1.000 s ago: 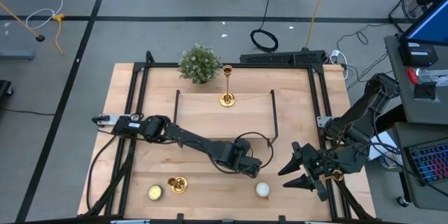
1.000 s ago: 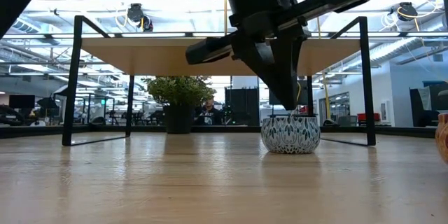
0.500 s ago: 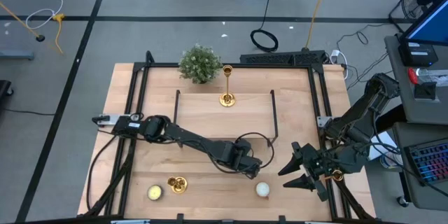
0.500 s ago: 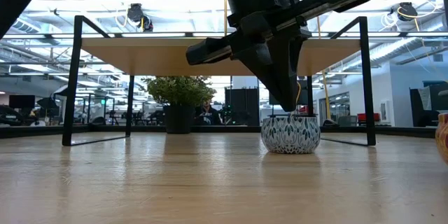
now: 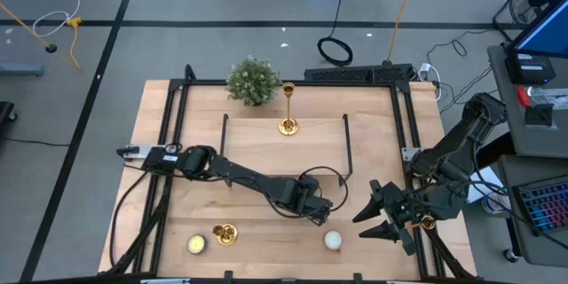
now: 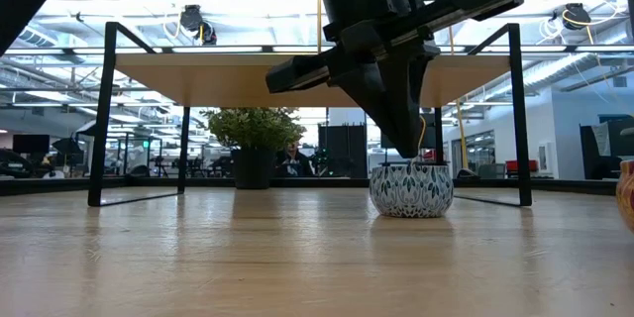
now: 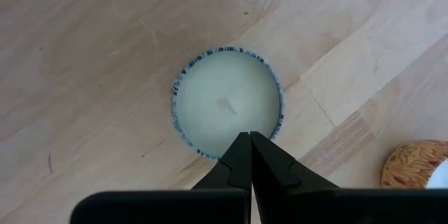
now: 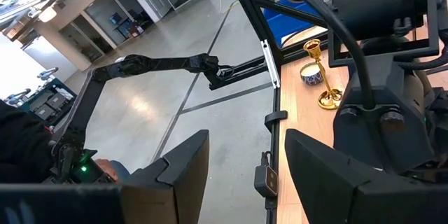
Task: Stock candles and holders on shelf
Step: Put the blue scented candle on the shelf
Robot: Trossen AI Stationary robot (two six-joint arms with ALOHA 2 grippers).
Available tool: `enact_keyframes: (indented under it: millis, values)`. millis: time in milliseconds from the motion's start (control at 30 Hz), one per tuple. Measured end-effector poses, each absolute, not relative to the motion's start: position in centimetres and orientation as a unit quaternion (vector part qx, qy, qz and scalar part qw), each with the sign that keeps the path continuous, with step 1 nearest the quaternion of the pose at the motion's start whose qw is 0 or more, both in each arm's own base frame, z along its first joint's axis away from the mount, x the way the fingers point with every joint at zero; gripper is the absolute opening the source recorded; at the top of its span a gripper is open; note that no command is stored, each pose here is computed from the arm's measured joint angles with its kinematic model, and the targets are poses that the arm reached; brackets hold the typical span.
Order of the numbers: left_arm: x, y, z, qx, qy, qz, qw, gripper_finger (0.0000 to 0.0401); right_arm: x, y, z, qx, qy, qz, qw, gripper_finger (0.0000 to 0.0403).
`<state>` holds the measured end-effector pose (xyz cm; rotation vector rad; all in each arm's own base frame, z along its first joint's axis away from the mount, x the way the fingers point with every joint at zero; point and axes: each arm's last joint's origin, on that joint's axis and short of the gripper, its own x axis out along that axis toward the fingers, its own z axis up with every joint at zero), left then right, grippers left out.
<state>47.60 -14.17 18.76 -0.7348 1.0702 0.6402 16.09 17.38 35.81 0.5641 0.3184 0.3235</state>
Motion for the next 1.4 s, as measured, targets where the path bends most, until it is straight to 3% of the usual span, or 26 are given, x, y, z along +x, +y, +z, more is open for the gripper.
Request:
enact_keyframes:
  millis: [1400]
  values:
    - [47.22,-14.63,18.10,-0.334,0.524,0.271,0.735,0.0001,16.08,17.39,35.81,0.274,0.156,0.161,0.935,0.0187]
